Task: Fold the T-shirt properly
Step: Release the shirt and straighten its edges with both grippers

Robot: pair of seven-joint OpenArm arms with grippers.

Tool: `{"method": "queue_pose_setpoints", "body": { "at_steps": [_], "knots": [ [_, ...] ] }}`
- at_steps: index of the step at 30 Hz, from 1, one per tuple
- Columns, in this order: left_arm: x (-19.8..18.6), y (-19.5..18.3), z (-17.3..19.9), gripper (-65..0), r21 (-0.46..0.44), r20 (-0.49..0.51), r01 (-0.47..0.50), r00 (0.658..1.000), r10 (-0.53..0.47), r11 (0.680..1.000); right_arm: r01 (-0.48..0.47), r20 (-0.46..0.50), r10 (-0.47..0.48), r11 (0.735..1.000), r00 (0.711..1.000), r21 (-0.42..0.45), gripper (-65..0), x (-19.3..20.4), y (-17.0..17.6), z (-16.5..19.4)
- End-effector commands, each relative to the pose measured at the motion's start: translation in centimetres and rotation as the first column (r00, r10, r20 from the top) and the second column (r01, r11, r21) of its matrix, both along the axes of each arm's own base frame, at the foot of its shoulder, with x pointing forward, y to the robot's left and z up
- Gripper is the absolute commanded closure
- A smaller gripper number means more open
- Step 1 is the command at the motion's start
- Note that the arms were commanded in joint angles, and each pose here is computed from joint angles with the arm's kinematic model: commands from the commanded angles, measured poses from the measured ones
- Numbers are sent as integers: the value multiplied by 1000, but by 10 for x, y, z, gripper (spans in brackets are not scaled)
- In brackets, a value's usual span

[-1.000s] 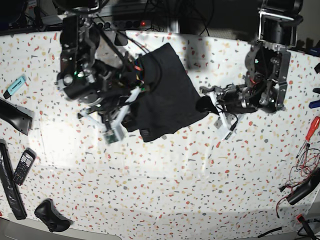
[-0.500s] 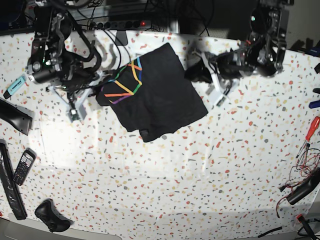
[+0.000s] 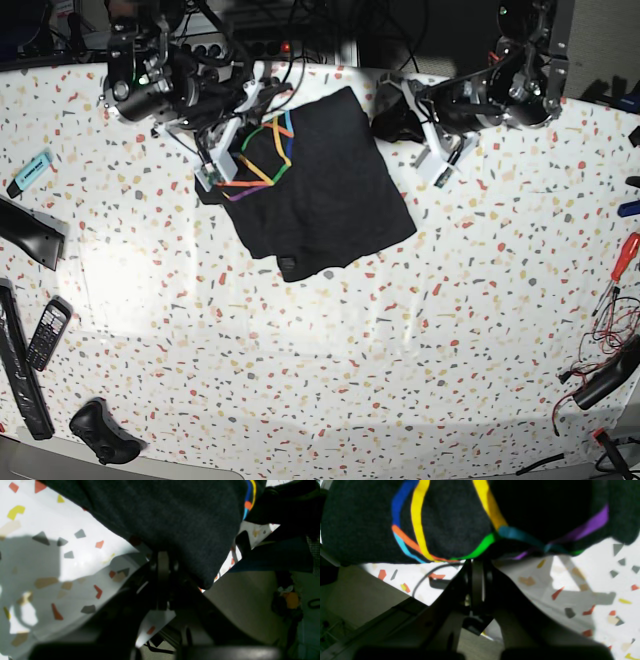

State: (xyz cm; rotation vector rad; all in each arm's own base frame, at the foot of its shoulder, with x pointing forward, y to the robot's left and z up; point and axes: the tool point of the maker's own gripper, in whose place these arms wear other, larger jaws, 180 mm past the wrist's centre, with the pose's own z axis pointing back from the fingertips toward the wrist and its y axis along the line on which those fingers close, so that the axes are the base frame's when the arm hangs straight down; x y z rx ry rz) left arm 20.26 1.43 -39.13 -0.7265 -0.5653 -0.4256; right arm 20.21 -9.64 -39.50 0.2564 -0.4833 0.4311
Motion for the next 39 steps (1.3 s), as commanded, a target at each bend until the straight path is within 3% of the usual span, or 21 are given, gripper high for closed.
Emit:
{"method": "queue_pose_setpoints", "body": {
  "at_steps": [1, 3, 8, 18, 28, 33, 39],
  "knots": [
    [7, -1, 9, 0, -13, 40, -3, 999, 4, 1000, -15, 45, 14, 1000, 999, 13, 0, 7, 4, 9],
    [7, 2, 6, 0, 11, 43, -1, 999, 1, 1000, -19, 49, 19, 1000, 999, 7, 0, 7, 4, 10],
    [7, 4, 3, 0, 37, 46, 1, 999, -3, 999, 7, 121, 7, 993, 993, -115, 0, 17, -18, 28],
    [8, 4, 3, 0, 34, 49, -1, 999, -1, 999, 151, 329, -103, 981, 939, -123, 0, 63, -73, 77],
    [8, 4, 3, 0, 35, 49, -1, 999, -1, 999, 170, 260, -144, 982, 955, -81, 0, 93, -79, 50],
    [8, 4, 4, 0, 34, 51, 3, 999, -5, 999, 111, 189, -101, 993, 977, -43, 0, 81, -55, 36],
    [5, 1, 6, 0, 29, 71, 41, 997, -43, 999, 17, 104, -11, 998, 994, -62, 0, 62, -30, 21]
  ]
}}
